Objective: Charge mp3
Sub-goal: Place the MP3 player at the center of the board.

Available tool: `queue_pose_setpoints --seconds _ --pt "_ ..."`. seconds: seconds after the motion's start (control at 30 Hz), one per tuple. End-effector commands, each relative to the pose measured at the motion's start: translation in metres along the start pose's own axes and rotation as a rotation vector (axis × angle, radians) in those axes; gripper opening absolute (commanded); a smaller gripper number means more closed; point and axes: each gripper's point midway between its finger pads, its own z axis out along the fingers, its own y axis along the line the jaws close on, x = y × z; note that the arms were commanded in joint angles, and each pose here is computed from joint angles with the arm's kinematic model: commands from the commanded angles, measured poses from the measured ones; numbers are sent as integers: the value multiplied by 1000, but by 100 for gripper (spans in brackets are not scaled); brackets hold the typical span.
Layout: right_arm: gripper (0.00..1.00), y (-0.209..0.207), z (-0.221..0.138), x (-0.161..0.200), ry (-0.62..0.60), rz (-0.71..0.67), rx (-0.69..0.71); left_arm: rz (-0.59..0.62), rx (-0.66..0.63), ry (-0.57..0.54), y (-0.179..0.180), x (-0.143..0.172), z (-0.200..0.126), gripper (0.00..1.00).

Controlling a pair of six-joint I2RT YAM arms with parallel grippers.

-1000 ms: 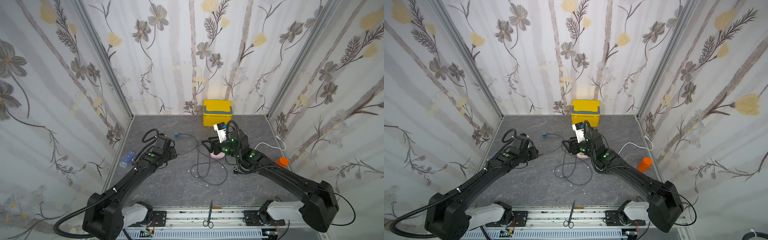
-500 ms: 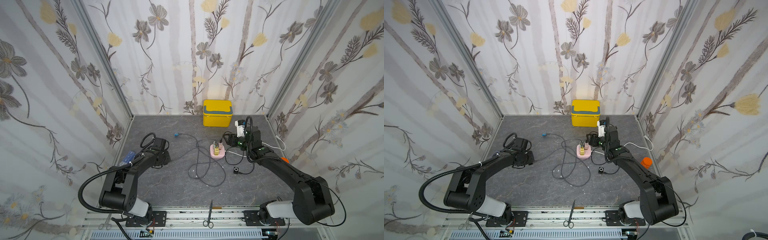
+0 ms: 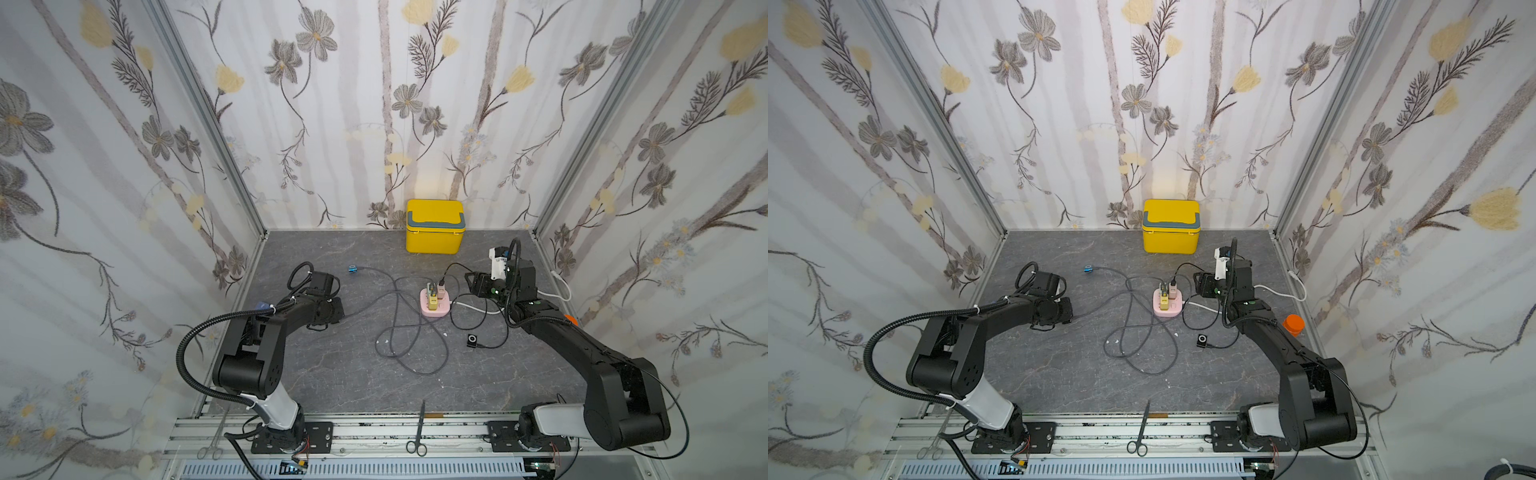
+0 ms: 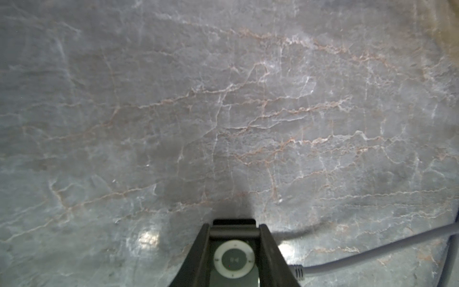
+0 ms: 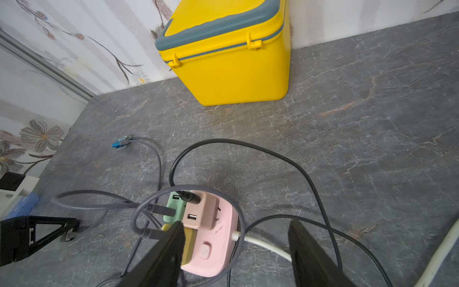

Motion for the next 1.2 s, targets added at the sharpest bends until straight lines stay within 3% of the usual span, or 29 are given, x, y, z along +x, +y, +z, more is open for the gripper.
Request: queue_pose_setpoints --seconds 0.0,0.57,0.87,1.17 --pt "66 -2 -4 -6 -34 -17 7 19 -55 38 13 5 2 23" --pt "68 -26 -21 -19 -74 -25 84 -144 -241 -96 90 -54 -34 24" --pt "68 -34 -19 -19 -73 -16 98 -140 -65 -105 58 -64 -12 25" --pt "68 -37 -17 -16 -64 -10 100 -126 -18 -93 41 -68 2 31"
